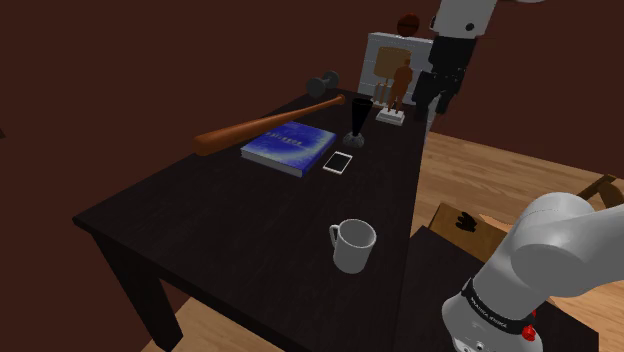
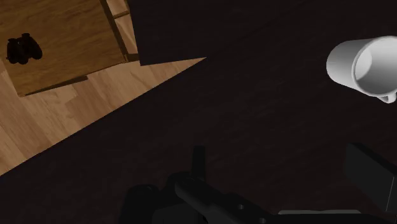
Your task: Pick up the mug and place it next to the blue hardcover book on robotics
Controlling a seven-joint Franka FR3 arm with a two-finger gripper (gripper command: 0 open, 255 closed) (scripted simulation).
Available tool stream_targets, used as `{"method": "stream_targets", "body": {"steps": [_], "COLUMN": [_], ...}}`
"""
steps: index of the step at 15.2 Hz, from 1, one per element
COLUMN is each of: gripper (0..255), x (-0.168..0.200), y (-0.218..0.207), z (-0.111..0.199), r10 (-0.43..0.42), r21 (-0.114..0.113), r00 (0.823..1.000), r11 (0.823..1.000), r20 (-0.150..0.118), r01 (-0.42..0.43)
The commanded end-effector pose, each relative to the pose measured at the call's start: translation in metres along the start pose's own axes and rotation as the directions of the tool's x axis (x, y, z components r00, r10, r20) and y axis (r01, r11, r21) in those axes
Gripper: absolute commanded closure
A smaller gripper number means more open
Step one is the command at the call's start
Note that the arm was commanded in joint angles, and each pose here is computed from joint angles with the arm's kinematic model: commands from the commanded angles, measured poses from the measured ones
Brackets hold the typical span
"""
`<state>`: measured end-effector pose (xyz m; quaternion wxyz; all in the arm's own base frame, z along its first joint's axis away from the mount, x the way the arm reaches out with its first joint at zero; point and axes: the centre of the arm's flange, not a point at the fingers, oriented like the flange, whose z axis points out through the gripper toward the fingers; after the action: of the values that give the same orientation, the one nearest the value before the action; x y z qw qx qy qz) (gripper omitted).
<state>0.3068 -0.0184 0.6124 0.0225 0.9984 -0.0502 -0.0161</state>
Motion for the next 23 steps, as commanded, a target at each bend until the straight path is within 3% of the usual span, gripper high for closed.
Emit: {"method": "stream_targets", "body": {"steps": [1, 23], "gripper": [0, 0], "x": [0.0, -0.029], "y": [0.0, -0.159], "z": [0.0, 0.218], "r10": [0.0, 0.055], "r21": [0.0, 0.113], "r00": [1.0, 0.998], "r11": [1.0, 0.992], "r20": [0.0, -0.028], "r01": [0.0, -0.051]}}
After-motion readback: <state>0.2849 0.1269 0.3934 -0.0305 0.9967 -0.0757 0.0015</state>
